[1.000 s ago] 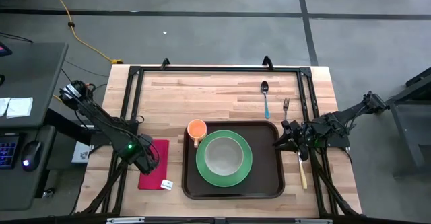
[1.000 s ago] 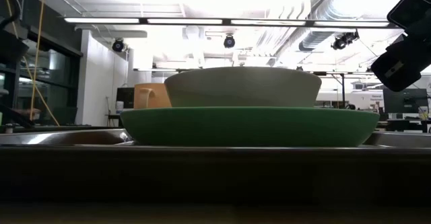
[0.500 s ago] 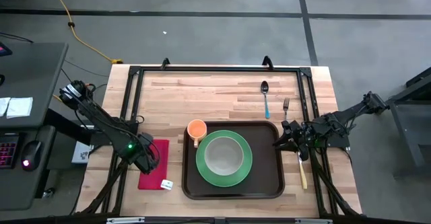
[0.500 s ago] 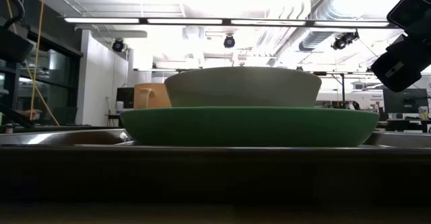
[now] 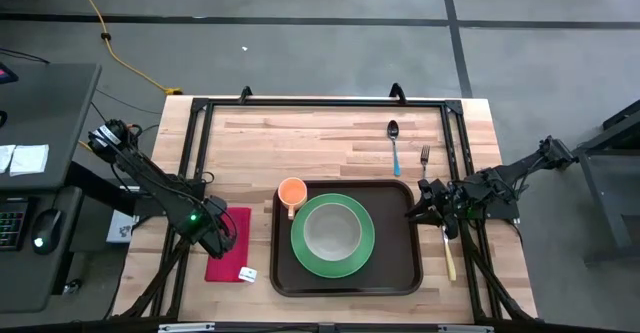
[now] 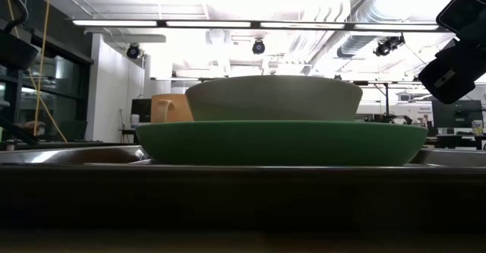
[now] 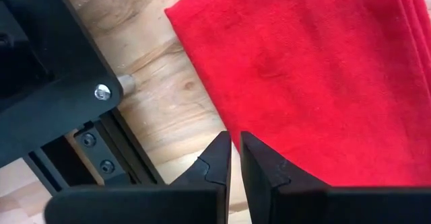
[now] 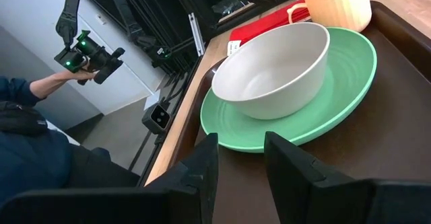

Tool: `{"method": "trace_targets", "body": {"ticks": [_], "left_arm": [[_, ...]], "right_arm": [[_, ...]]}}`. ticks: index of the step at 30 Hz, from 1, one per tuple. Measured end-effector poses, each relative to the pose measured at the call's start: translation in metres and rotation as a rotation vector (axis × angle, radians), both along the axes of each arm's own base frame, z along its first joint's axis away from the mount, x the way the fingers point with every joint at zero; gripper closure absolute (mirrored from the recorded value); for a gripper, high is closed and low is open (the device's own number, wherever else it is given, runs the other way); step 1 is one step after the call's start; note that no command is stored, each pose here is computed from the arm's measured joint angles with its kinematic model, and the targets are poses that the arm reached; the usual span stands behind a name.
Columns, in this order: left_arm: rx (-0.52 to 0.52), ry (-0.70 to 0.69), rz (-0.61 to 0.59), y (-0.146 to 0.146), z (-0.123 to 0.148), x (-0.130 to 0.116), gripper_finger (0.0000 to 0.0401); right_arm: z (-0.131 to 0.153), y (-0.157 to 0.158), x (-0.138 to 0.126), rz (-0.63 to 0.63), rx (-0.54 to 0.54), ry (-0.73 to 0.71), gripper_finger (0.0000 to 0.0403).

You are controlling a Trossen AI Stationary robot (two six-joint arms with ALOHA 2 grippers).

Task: Set up tray
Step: Put the red table napkin on the black tray to the right of the green plate

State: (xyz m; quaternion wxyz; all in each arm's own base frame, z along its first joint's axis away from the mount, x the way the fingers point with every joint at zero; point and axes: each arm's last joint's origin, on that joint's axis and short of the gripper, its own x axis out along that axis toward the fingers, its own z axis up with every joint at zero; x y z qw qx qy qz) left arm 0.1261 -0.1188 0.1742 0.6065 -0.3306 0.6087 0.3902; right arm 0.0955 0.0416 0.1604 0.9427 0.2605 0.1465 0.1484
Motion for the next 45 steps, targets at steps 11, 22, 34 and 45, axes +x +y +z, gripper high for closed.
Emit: {"method": "trace_targets", "body": {"ticks": [11,22,34,45], "left_arm": [[-0.025,-0.012,-0.038,-0.002,0.0,0.002,0.0338],[-0.05,0.013,-0.053,-0.002,0.0,0.001,0.0338],[-0.042,0.007,-0.068,-0.002,0.0,0.001,0.0258],[-0.075,-0.069,-0.021,-0.003,-0.018,0.003,0.0213]], "right_arm": [[0.0,0.0,0.0,0.0,0.0,0.0,0.0304],[0.0,0.0,0.0,0.0,0.0,0.0,0.0304],[0.0,0.0,0.0,0.007,0.001,0.0,0.0304],[0.0,0.0,0.0,0.01,0.002,0.001,0.0304]]}}
